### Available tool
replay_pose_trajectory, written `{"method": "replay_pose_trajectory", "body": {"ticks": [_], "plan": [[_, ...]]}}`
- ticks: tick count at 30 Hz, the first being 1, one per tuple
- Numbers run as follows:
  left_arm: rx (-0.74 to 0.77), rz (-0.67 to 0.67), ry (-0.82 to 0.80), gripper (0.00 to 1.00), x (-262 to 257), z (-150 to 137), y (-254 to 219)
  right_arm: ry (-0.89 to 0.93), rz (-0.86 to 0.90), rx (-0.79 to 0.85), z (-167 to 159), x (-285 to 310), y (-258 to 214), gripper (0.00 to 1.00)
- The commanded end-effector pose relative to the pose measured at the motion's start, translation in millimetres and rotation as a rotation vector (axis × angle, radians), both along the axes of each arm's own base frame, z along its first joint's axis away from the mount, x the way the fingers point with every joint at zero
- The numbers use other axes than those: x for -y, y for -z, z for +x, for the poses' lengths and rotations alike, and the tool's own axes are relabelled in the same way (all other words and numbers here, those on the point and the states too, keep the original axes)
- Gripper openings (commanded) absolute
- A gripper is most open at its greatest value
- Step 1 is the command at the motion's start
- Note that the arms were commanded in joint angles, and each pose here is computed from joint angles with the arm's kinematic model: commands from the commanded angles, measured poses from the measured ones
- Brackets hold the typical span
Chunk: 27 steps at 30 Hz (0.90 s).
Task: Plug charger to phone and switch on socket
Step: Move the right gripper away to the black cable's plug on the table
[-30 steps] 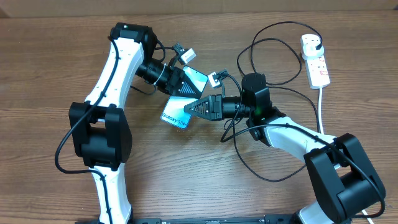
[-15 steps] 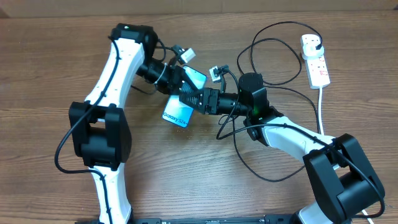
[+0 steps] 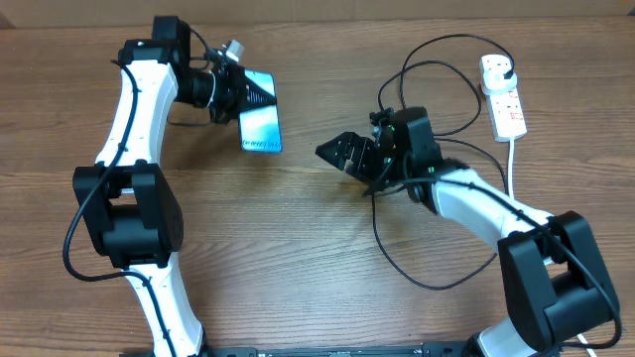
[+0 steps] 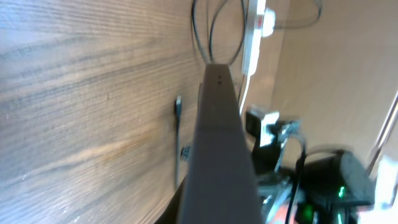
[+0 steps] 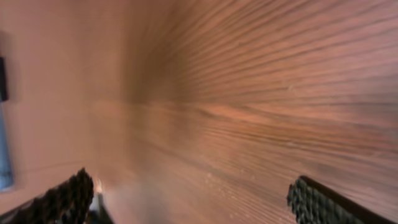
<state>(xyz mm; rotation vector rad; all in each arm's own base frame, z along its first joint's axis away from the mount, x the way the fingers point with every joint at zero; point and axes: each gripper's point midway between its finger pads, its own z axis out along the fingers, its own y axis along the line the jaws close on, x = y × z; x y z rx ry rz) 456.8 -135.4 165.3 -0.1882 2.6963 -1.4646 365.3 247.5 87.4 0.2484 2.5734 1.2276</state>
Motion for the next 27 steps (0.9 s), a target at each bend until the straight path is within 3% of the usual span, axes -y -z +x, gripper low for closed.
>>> {"method": "replay_pose_trajectory", "body": {"ticks": [1,7,16,22,27], "plan": [[-0.173,-0.074,-0.147,0.05,14,12,-13,0.009,-0.229,0.124,31,18,-26,1.0],[-0.147,-0.112,-0.176,0.05,37,30,-20,0.116,-0.502,0.118,45,56,-51,1.0],[-0.155,-0.272,-0.181,0.04,54,36,21,0.108,-0.553,0.109,42,64,-44,1.0],[-0.208,-0.41,-0.214,0.04,57,22,53,0.038,-0.616,0.047,30,69,-7,0.89],[-0.202,-0.381,-0.234,0.05,62,16,69,0.015,-0.648,-0.018,29,70,26,0.82]]}}
